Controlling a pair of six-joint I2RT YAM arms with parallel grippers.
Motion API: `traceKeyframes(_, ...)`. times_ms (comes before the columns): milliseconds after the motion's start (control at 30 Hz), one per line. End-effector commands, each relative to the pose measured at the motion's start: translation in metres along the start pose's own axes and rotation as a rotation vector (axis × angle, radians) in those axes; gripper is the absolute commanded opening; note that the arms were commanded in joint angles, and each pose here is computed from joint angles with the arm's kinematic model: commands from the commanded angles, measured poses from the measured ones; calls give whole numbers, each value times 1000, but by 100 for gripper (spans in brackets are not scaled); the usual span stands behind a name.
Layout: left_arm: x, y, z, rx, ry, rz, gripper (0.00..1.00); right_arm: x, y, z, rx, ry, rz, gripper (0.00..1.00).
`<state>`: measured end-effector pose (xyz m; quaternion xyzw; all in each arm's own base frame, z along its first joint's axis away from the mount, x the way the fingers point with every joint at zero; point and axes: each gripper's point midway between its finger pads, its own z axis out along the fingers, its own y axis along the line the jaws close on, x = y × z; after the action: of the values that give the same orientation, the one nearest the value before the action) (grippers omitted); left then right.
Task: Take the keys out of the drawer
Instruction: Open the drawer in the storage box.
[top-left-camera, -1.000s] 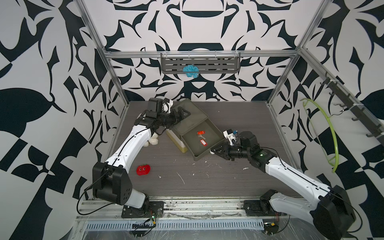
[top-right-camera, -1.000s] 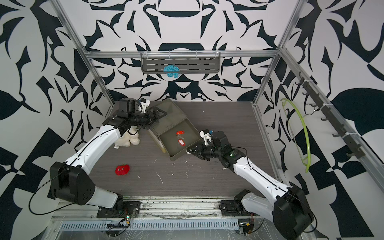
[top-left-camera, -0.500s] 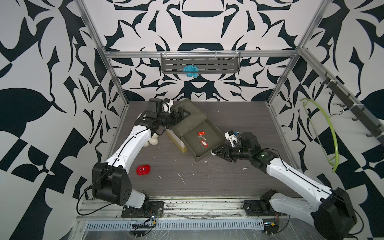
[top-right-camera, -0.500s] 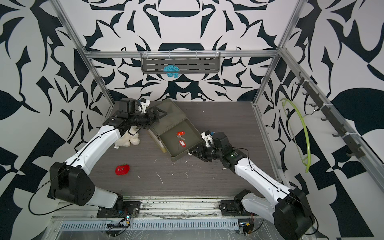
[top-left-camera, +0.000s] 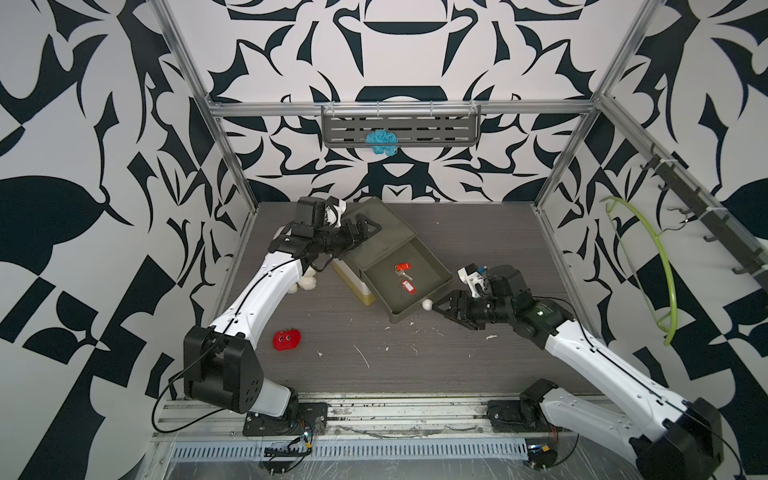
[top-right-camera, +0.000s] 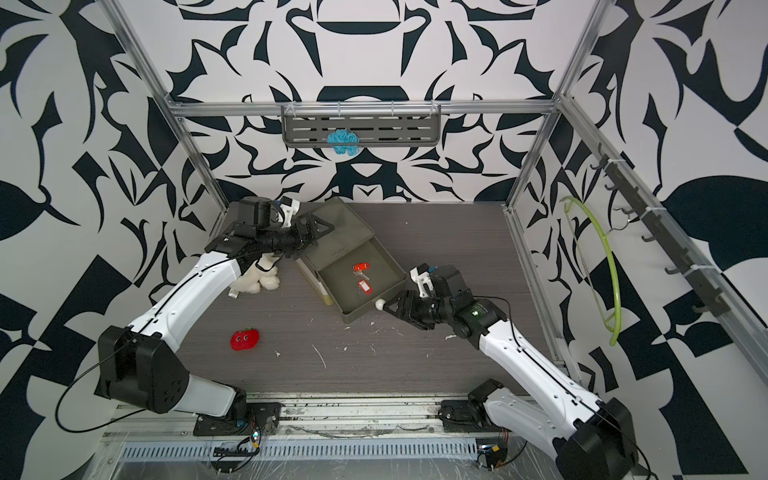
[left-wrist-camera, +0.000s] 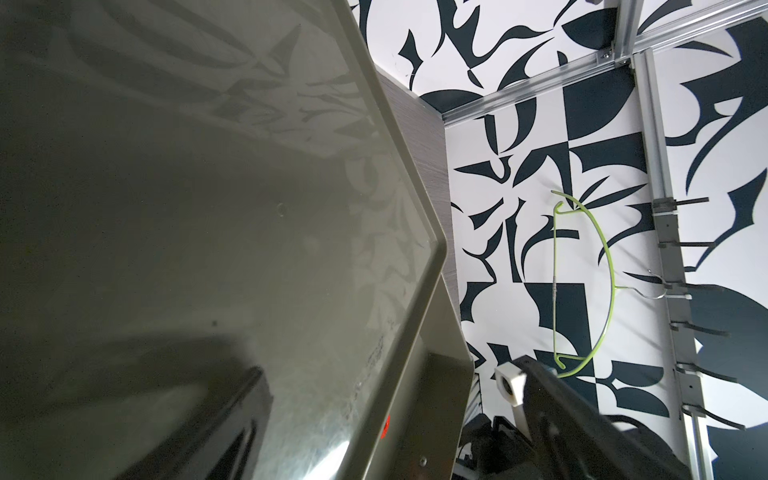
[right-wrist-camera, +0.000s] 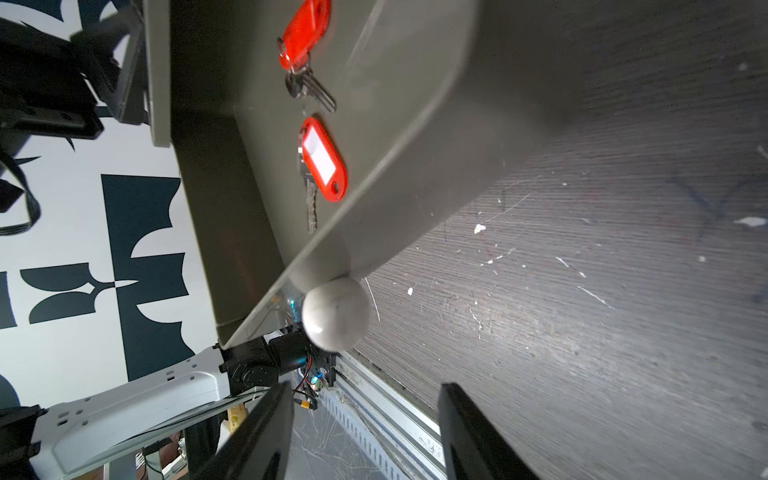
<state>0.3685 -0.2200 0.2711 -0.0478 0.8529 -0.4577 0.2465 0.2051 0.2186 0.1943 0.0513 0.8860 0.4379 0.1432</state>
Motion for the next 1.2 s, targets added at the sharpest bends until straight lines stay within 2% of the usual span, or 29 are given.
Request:
traceKeyframes(0, 6, -6, -14, -9, -17, 13, 100, -10, 20, -29, 19, -71, -48, 61)
traceKeyframes(233, 5, -33, -41, 12, -94, 68, 99, -30, 62, -50, 2, -99, -97, 60)
traceKeyframes(333, 17, -38, -54, 5, -108, 94, 99, -43, 79, -46, -4, -77, -130, 60)
traceKeyframes(467, 40, -28, -62, -36, -103, 57, 99, -61, 87, -37, 62, -40, -134, 60)
traceKeyframes(667, 67, -12, -82, -77, -122, 53, 99, -74, 83, -20, 124, -14, -116, 61)
traceKeyframes(767, 74, -7, -91, -83, -142, 88, 99, -71, 85, -10, 161, 12, -118, 60)
traceKeyframes(867, 76, -9, -90, -71, -128, 125, 99, -69, 86, 0, 212, 32, -149, 59)
traceKeyframes(933, 79, -3, -87, -93, -109, 101, 99, -69, 82, 8, 237, 37, -161, 57)
traceKeyframes(1167, 85, 3, -91, -90, -165, 46, 99, -72, 75, 44, 185, 69, -200, 48)
